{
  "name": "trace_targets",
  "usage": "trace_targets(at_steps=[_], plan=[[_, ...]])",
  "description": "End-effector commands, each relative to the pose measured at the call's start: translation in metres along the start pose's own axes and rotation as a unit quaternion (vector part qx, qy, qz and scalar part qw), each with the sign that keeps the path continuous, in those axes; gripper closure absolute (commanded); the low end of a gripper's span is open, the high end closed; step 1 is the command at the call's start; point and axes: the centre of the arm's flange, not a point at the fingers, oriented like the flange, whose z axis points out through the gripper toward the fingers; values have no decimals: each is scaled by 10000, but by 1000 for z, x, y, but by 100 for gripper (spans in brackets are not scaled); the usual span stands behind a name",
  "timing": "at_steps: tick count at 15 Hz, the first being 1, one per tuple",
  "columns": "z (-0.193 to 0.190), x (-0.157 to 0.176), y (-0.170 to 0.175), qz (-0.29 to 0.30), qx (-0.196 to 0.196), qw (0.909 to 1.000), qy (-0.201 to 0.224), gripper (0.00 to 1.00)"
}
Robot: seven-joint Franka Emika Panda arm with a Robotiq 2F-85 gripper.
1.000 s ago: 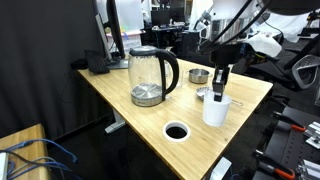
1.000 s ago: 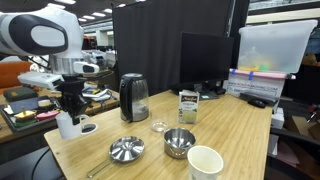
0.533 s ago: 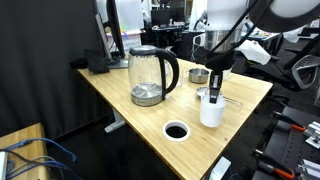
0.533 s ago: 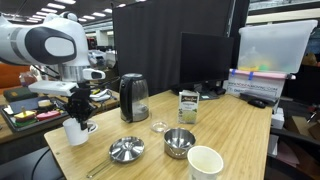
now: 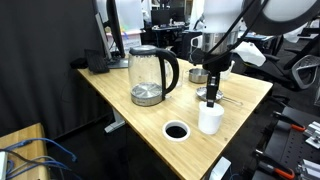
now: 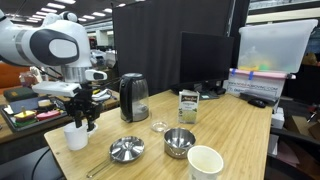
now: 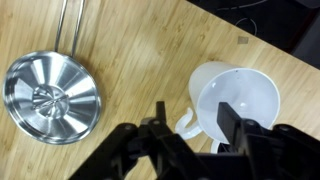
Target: Move the white mug forward.
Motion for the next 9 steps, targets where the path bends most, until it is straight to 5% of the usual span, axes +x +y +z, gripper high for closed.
trace_targets(at_steps=[1, 3, 4, 6, 9], plan=[[-15, -7, 12, 17, 12, 9999, 143, 11], [-39, -28, 24, 129, 111, 9998, 126, 1], [-18, -5, 15, 133, 57, 9998, 115, 16], [-31, -15, 22, 166, 78, 9997, 141, 2], [-32, -21, 20, 160, 65, 9997, 146, 0]])
